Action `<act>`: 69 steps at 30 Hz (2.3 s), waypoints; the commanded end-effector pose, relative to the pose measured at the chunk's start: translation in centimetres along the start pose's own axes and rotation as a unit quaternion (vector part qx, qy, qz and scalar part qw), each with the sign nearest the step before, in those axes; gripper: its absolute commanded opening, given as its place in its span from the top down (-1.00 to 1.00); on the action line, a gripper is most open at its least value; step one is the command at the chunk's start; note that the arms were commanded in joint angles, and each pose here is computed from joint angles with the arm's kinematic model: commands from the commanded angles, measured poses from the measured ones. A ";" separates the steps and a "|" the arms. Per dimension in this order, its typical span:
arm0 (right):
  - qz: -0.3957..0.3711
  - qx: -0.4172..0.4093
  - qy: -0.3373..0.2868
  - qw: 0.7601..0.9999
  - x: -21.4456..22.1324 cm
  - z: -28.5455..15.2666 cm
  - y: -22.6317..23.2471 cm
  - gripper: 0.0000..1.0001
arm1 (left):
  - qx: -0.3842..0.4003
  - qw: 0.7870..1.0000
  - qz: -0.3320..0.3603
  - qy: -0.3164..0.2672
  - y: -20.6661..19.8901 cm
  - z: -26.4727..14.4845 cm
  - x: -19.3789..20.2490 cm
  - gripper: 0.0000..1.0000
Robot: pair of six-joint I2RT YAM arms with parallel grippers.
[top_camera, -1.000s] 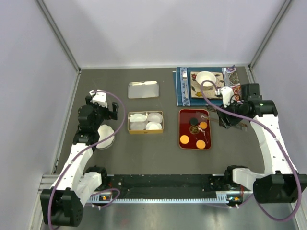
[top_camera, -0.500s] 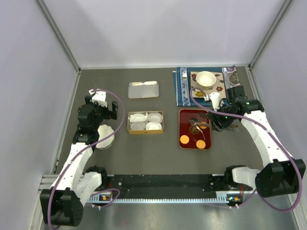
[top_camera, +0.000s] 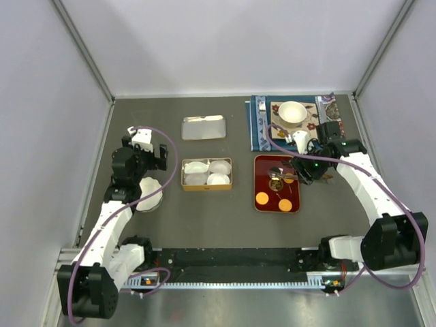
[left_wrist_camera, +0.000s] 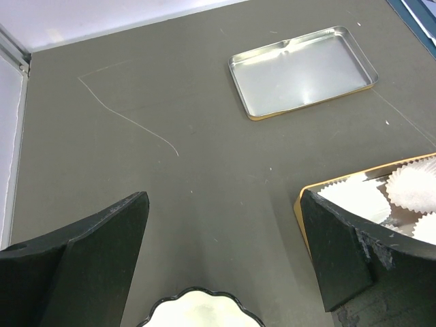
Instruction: Pack the cookies
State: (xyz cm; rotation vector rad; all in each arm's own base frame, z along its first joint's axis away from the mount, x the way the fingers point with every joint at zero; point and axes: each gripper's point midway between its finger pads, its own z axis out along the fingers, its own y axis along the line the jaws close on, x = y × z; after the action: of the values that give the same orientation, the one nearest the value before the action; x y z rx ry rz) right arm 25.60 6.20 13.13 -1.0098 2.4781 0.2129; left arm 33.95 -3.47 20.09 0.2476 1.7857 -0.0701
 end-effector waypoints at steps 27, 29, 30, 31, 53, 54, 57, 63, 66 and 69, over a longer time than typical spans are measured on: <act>-0.021 0.018 0.014 1.000 0.5 1.5 -0.1 0.22 | -0.020 0.999 0.001 -0.039 0.9 -0.1 -2.8 -0.98; -0.023 0.020 0.016 0.999 0.5 1.4 -0.1 0.24 | -0.020 0.999 0.001 -0.039 0.9 -0.2 -2.8 -0.98; -0.023 0.020 0.016 0.999 0.5 1.4 -0.1 0.27 | -0.020 0.999 0.001 -0.039 0.9 -0.2 -2.8 -0.98; -0.024 0.021 0.014 0.999 0.4 1.3 0.0 0.28 | -0.020 0.999 0.002 -0.039 0.9 -0.2 -2.8 -0.98; -0.035 0.016 -0.051 0.998 -5.6 -2.7 0.5 1.00 | -0.020 0.999 0.005 -0.038 1.0 0.0 -2.7 -0.98; -0.039 0.015 -0.054 0.998 -5.9 -2.8 0.6 1.00 | -0.019 0.999 0.004 -0.037 0.9 0.0 -2.7 -0.98; -0.056 0.008 -0.069 0.996 -7.4 -3.6 1.3 1.00 | -0.014 0.999 0.006 -0.042 0.8 0.0 -3.0 -0.98; -0.105 -0.016 -0.098 0.989 -11.4 -4.1 3.5 1.00 | 0.000 0.999 0.005 -0.052 0.3 0.2 -3.6 -0.98; -0.133 -0.026 -0.107 0.985 -13.6 -4.0 4.9 1.00 | 0.007 0.998 0.005 -0.055 0.1 0.4 -3.8 -0.98; -0.157 -0.041 -0.114 0.980 -15.4 -3.7 6.3 1.00 | 0.013 0.999 0.006 -0.052 0.0 0.6 -3.7 -0.98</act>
State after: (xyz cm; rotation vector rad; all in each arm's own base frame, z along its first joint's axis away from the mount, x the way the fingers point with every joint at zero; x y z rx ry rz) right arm 28.86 15.57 21.00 -1.2530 2.2053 0.2611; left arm 34.18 -3.64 20.28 0.2546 1.7742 -0.0771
